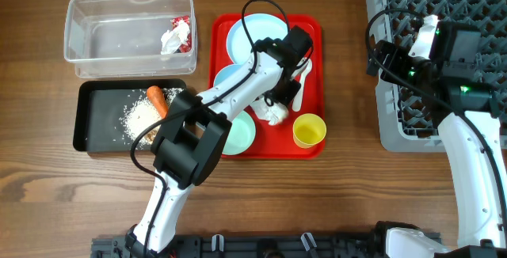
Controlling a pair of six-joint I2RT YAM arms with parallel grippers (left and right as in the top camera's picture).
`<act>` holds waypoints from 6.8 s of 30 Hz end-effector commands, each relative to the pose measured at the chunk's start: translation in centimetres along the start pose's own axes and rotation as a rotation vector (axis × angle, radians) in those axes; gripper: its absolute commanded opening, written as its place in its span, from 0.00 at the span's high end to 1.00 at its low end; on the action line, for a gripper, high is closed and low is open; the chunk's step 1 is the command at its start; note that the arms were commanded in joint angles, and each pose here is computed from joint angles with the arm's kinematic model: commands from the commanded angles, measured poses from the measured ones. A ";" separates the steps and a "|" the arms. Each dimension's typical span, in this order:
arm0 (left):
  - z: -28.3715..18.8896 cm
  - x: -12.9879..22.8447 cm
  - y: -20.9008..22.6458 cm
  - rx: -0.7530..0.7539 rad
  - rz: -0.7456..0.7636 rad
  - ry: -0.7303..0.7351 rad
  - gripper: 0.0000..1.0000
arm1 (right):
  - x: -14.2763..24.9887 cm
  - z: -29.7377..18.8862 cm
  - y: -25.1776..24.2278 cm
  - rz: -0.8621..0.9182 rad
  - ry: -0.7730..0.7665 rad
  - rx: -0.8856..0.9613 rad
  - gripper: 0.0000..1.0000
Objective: Sort waste into correct bins and load items into the dishwasher rack
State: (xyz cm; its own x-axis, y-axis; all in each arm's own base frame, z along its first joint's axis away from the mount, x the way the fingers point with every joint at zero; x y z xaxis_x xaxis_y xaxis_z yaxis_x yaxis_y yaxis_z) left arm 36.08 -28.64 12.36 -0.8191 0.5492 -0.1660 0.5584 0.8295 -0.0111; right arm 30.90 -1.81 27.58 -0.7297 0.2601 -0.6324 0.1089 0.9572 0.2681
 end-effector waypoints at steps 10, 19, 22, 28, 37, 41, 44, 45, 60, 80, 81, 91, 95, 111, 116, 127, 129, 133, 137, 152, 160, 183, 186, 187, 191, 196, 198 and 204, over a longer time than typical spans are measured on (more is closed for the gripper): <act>-10.3 -4.1 2.3 0.022 -0.088 -0.277 0.96 | -0.6 -0.1 -0.1 -0.011 -0.013 0.016 0.00; -13.3 -3.4 10.7 -0.040 -0.313 -0.351 0.96 | -0.6 -0.1 -0.1 -0.011 -0.014 0.016 0.00; -14.1 -2.8 15.0 -0.063 -0.444 -0.387 0.96 | -0.6 -0.1 -0.1 -0.011 -0.014 0.016 0.00; -15.1 -1.2 21.8 -0.018 -0.622 -0.457 0.96 | -0.6 -0.1 -0.1 -0.011 -0.015 0.016 0.00; -19.6 0.0 24.0 0.092 -0.656 -0.600 0.96 | -0.7 -0.1 0.0 -0.012 -0.020 0.015 0.00; -20.3 0.0 23.8 0.091 -0.648 -0.619 0.96 | -0.7 -0.1 0.0 -0.013 -0.025 0.014 0.00; -19.4 -0.4 23.1 0.099 -0.633 -0.598 0.95 | -0.8 -0.1 0.0 -0.013 -0.028 0.013 0.00; -19.1 -0.7 22.8 0.103 -0.626 -0.591 0.89 | -0.8 -0.1 0.0 -0.013 -0.028 0.013 0.00; -9.0 -4.0 15.5 -0.317 -0.506 -0.340 0.28 | -0.6 -0.1 0.0 -0.011 -0.017 0.015 0.00; -2.0 -3.4 18.1 -0.326 -0.580 -0.209 0.27 | -0.6 -0.1 0.0 -0.011 -0.016 0.015 0.00; -1.7 -3.4 18.1 -0.326 -0.579 -0.205 0.27 | -0.6 -0.1 0.0 -0.011 -0.015 0.015 0.00; -0.6 -3.4 18.2 -0.327 -0.580 -0.195 0.24 | -0.6 -0.1 -0.1 -0.011 -0.014 0.016 0.00; 0.5 -3.1 18.2 -0.323 -0.576 -0.157 0.26 | -0.6 -0.1 -0.1 -0.012 -0.015 0.016 0.00; 0.9 -3.2 17.8 -0.264 -0.603 -0.156 0.82 | -0.6 -0.1 0.0 -0.013 -0.017 0.016 0.00; 0.9 -3.2 17.6 -0.243 -0.602 -0.155 0.93 | -0.6 -0.1 0.0 -0.013 -0.017 0.016 0.00; 0.9 -3.5 17.1 -0.234 -0.591 -0.166 0.96 | -0.6 -0.1 0.0 -0.013 -0.017 0.016 0.00; 0.9 -3.8 16.4 -0.219 -0.579 -0.172 0.96 | -0.6 -0.1 0.0 -0.013 -0.017 0.015 0.00; 1.0 -4.5 14.8 -0.195 -0.545 -0.194 0.96 | -0.6 -0.1 0.0 -0.013 -0.016 0.015 0.00; 1.0 -5.3 13.0 -0.183 -0.511 -0.226 0.96 | -0.6 -0.1 0.0 -0.012 -0.016 0.015 0.00; -1.1 -6.2 12.4 -0.195 -0.501 -0.295 0.43 | -0.6 -0.1 -0.1 -0.014 -0.014 0.016 0.00; -2.4 -6.1 15.5 -0.186 -0.595 -0.346 0.36 | -0.6 -0.1 0.0 -0.013 -0.017 0.015 0.00; 1.1 -6.8 17.2 -0.092 -0.681 -0.372 0.40 | -0.6 -0.1 0.0 -0.013 -0.017 0.016 0.00; 1.3 -6.6 17.1 -0.094 -0.682 -0.356 0.45 | -0.6 -0.1 0.0 -0.013 -0.017 0.015 0.00; 1.4 -6.5 17.1 -0.095 -0.682 -0.350 0.46 | -0.6 -0.1 0.0 -0.014 -0.017 0.016 0.00; 2.1 -6.5 17.2 -0.096 -0.683 -0.342 0.51 | -0.6 -0.1 0.0 -0.014 -0.016 0.016 0.00; 3.5 -6.3 17.1 -0.096 -0.685 -0.317 0.75 | -0.6 -0.1 -0.1 -0.014 -0.016 0.016 0.00; 3.6 -6.3 17.1 -0.096 -0.684 -0.316 0.86 | -0.6 -0.1 -0.1 -0.014 -0.016 0.016 0.00; 3.1 -6.4 16.9 -0.094 -0.681 -0.323 0.96 | -0.6 -0.1 -0.1 -0.014 -0.014 0.016 0.00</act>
State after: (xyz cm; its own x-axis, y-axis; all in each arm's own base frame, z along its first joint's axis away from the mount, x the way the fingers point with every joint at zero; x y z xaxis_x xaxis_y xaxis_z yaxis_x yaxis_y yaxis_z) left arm 50.94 -18.04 10.13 -0.8925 -0.1338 -0.4307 -0.0881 0.9883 -0.1245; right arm 30.90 -1.81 27.58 -0.7297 0.2597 -0.6325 0.1086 0.9573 0.2678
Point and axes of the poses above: each gripper's point midway between its finger pads, its own z axis out along the fingers, its own y axis along the line the jaws close on, x = y × z, the point moved 10 cm from there along -z, back along the fingers, and after that the axes turned 2 degrees about -z, right-handed, at the moved point
